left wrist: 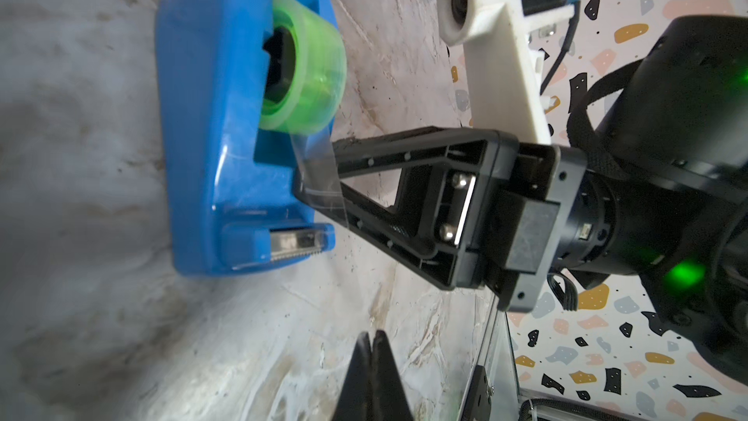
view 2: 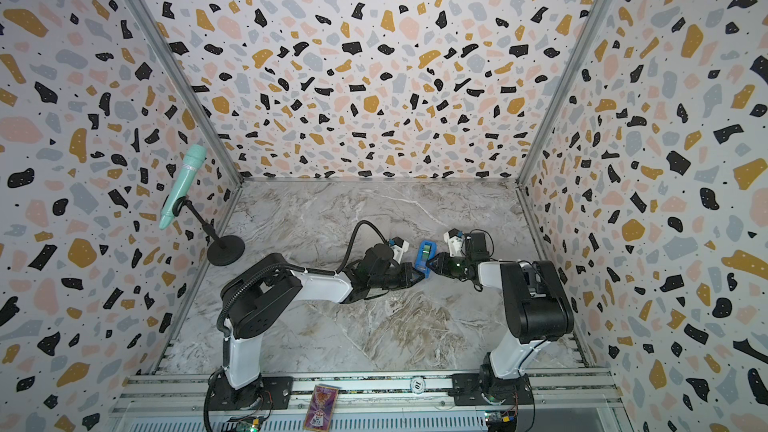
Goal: Wrap wine bottles in bubble wrap
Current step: Tear off the tape using the Tape Cutter.
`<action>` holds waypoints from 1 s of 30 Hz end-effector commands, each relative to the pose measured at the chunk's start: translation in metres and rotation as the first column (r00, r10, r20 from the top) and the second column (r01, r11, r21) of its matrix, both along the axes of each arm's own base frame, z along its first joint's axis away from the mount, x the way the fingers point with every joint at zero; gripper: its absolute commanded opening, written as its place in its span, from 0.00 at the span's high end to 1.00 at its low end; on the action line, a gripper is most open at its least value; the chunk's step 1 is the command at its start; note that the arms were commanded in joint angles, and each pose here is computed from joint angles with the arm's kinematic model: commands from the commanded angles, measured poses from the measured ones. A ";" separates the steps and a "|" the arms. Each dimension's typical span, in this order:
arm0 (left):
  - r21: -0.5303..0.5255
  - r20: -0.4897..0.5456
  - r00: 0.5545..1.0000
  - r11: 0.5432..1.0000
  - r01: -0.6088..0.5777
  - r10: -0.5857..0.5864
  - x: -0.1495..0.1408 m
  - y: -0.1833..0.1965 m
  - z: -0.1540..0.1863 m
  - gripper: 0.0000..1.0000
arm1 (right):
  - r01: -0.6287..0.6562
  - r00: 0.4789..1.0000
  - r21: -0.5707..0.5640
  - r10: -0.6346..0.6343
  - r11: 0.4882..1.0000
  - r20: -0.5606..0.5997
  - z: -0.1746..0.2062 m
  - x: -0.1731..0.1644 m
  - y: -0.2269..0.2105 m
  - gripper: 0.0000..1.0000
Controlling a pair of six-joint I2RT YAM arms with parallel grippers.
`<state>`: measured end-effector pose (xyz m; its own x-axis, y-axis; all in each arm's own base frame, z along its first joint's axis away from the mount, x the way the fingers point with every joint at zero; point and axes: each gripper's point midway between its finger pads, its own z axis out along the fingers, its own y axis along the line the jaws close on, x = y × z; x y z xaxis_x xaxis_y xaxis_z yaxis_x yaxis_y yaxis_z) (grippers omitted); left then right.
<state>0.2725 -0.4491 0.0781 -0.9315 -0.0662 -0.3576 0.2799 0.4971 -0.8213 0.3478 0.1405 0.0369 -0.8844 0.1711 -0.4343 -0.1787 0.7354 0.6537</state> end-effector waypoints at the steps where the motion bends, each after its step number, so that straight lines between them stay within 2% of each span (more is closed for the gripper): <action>1: -0.048 -0.002 0.999 0.998 0.037 -0.037 -0.019 -0.006 0.012 1.00 | 0.110 0.992 -0.147 -0.117 0.983 -0.041 -0.026 0.005 -0.026 0.67; 14: -0.034 -0.054 0.998 0.999 0.018 -0.020 -0.029 0.003 -0.015 1.00 | 0.110 0.994 -0.114 -0.111 0.987 -0.004 -0.010 0.006 -0.021 0.67; 23: -0.032 -0.083 0.996 0.999 0.017 -0.019 -0.031 0.002 -0.030 1.00 | 0.146 0.985 -0.078 -0.138 0.986 0.100 0.039 0.009 -0.024 0.56; 30: -0.037 -0.081 0.997 0.999 0.002 -0.005 -0.029 0.004 -0.029 1.00 | 0.071 0.995 0.028 -0.072 0.997 0.061 0.058 -0.022 0.006 0.56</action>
